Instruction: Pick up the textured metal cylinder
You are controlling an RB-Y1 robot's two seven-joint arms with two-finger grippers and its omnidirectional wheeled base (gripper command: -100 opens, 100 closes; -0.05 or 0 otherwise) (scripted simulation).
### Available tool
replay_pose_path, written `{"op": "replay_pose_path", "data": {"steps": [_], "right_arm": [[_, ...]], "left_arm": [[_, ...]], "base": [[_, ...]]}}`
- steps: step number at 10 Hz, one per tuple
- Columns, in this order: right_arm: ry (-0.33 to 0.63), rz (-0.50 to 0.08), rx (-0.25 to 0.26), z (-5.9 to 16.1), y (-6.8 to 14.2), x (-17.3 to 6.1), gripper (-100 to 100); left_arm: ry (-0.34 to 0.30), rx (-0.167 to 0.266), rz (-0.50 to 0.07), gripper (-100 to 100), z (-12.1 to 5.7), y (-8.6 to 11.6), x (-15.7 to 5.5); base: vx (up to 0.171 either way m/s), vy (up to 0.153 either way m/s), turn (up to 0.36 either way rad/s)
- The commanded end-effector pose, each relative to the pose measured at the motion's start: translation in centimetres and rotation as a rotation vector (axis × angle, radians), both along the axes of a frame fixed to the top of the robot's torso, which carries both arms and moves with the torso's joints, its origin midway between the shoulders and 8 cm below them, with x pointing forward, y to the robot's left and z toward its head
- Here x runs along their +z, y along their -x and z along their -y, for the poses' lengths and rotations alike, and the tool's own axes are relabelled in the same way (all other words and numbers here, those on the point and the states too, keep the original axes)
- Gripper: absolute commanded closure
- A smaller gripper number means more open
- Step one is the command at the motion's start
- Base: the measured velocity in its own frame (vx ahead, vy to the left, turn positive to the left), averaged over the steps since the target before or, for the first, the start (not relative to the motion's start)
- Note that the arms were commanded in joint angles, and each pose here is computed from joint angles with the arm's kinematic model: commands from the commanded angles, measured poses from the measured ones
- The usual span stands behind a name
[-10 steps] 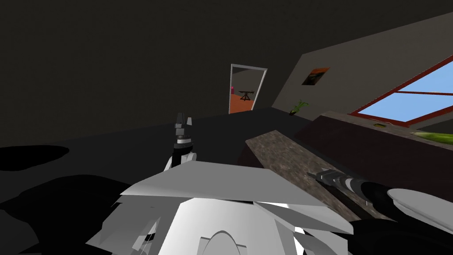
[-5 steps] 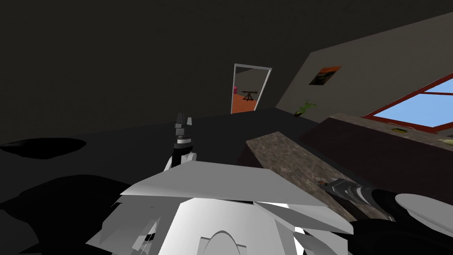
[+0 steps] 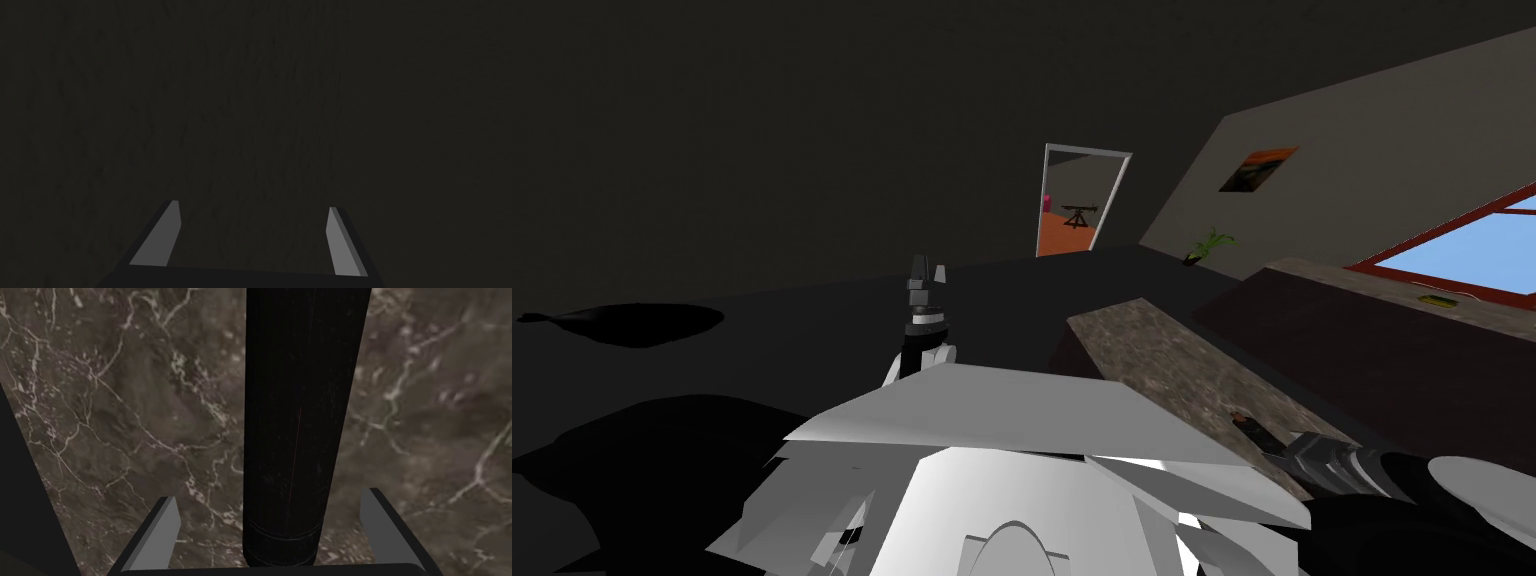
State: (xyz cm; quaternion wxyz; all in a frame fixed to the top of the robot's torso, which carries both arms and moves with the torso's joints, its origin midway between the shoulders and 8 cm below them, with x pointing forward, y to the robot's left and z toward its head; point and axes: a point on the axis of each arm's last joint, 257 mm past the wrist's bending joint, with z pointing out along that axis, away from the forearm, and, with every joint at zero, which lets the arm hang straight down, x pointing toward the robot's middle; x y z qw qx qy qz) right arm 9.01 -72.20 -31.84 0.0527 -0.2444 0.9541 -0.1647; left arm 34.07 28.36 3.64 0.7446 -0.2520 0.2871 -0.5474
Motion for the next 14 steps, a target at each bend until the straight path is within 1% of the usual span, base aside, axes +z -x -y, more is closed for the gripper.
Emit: {"op": "replay_pose_path", "data": {"steps": [1,2,3,4,6,7,8,12,13,14], "right_arm": [[0.002,-0.037,0.000,0.0,1.3,-0.1,-100],[0.000,-0.030,0.002,0.0,1.1,-0.1,-100],[0.000,-0.031,0.001,0.0,1.1,-0.1,0],[0.001,-0.031,-0.011,0.0,2.6,-1.1,-100],[0.000,-0.033,-0.026,-0.2,4.4,-2.3,-100],[-0.001,-0.035,-0.021,-0.1,4.1,-1.8,-100],[0.000,-0.033,-0.022,-0.1,4.1,-1.8,100],[-0.001,-0.033,-0.024,-0.1,4.1,-1.8,100],[0.000,-0.033,-0.023,-0.1,4.1,-1.8,0],[0.001,-0.031,-0.011,0.0,2.6,-1.1,100]], "left_arm": [[0.000,0.000,0.000,0,0.0,0.0,0.0],[0.000,0.000,0.000,0,0.0,0.0,0.0],[0.000,0.000,0.000,0,0.0,0.0,0.0],[0.000,0.000,0.000,0,0.0,0.0,0.0],[0.000,0.000,0.000,0,0.0,0.0,0.0],[0.000,0.000,0.000,0,0.0,0.0,0.0],[0.000,0.000,0.000,0,0.0,0.0,0.0],[0.000,0.000,0.000,0,0.0,0.0,0.0],[0.000,0.000,0.000,0,0.0,0.0,0.0],[0.000,0.000,0.000,0,0.0,0.0,0.0]], "base": [[-0.015,-0.022,0.019],[-0.005,-0.004,0.011],[0.000,0.000,0.000],[0.016,-0.008,0.072],[0.005,-0.014,0.078],[-0.004,-0.004,0.014],[0.000,0.000,0.000],[0.000,0.000,0.000],[0.000,0.000,0.000],[0.013,0.013,-0.047]]}}
